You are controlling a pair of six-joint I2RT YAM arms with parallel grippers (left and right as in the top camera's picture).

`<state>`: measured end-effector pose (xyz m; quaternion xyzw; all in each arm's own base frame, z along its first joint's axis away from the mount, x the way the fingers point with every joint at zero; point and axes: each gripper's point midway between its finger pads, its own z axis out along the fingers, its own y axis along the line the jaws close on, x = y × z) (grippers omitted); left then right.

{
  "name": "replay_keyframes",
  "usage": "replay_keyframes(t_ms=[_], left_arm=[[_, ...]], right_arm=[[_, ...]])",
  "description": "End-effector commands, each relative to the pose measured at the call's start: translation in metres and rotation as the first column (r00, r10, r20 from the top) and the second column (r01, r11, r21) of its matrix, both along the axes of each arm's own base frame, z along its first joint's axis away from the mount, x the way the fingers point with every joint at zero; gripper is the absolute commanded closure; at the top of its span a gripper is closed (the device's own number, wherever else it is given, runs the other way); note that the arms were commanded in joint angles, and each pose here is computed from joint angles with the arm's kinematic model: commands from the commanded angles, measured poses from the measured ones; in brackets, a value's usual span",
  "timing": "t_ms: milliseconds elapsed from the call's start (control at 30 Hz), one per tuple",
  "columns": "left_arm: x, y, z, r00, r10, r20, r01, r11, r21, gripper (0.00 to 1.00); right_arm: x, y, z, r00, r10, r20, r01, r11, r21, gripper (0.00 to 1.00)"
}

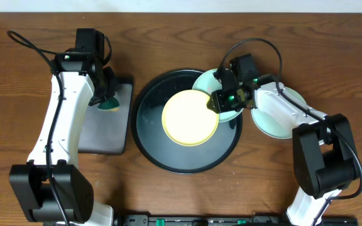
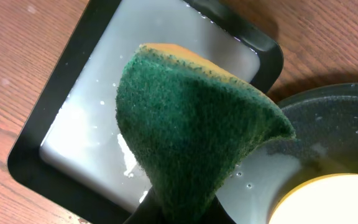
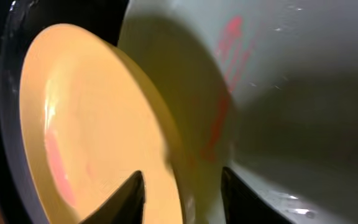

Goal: Clean dirty plates on tray and stack at the side
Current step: 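Lift the yellow plate with right gripper toward the green plate at right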

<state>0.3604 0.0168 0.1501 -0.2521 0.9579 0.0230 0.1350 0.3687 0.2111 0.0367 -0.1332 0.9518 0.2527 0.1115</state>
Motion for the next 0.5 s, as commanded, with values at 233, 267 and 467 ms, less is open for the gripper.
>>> replay_keyframes(t_ms=[233, 267, 467], left_arm=[[0.005, 0.003, 0.006, 1.0, -0.008, 0.023, 0.007, 1.0, 0.015, 0.92], [0.005, 0.003, 0.006, 1.0, -0.008, 0.022, 0.008, 1.0, 0.015, 0.92], [0.005, 0.003, 0.006, 1.0, -0.008, 0.023, 0.007, 1.0, 0.016, 0.92]], right_arm=[[-0.005, 0.008, -0.008, 0.999, 0.023, -0.032, -0.023, 1.0, 0.017, 0.87], [-0.005, 0.008, -0.008, 0.999, 0.022, -0.033, -0.021, 1.0, 0.017, 0.91], [-0.002, 0.009, -0.002, 1.0, 0.016, -0.021, -0.015, 1.0, 0.026, 0.99]])
